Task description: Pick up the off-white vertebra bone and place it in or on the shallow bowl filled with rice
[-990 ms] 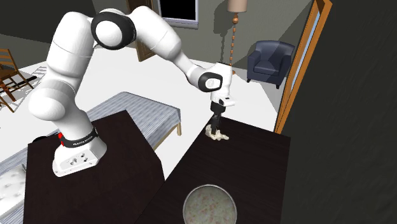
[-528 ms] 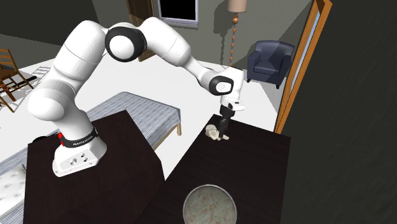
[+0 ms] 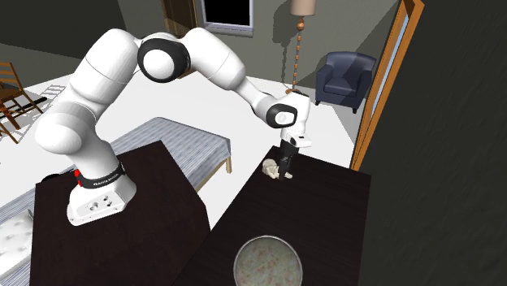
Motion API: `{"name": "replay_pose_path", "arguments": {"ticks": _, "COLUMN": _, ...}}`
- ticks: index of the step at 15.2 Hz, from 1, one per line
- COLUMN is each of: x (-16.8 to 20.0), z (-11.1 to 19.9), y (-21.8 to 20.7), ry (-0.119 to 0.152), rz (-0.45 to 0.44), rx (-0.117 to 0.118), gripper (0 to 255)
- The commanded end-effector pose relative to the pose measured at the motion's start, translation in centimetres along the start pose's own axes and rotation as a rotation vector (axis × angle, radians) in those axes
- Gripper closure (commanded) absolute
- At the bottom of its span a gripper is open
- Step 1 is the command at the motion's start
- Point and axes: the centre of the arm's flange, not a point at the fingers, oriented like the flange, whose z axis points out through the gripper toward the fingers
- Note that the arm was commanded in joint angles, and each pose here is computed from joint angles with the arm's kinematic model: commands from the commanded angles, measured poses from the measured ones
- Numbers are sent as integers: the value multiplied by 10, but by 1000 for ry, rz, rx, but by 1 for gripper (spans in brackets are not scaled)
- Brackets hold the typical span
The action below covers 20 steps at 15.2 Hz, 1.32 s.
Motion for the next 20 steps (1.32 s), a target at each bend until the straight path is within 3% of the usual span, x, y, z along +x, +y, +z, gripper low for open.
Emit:
{"name": "replay_pose_path", "arguments": {"ticks": 1, "x": 0, "z": 0, "y": 0, "ry": 0, "rz": 0, "rx": 0, "gripper": 0}}
{"name": "replay_pose_path", "arguments": {"ticks": 3, "x": 0, "z": 0, "y": 0, "ry": 0, "rz": 0, "rx": 0, "gripper": 0}}
{"name": "replay_pose_path", "arguments": {"ticks": 4, "x": 0, "z": 0, "y": 0, "ry": 0, "rz": 0, "rx": 0, "gripper": 255}}
{"name": "replay_pose_path", "arguments": {"ticks": 13, "x": 0, "z": 0, "y": 0, "ry": 0, "rz": 0, "rx": 0, "gripper": 255}}
{"name": "replay_pose_path", "arguments": {"ticks": 20, "x": -1, "z": -35, "y": 10, "ry": 0, "rz": 0, "rx": 0, "gripper": 255}}
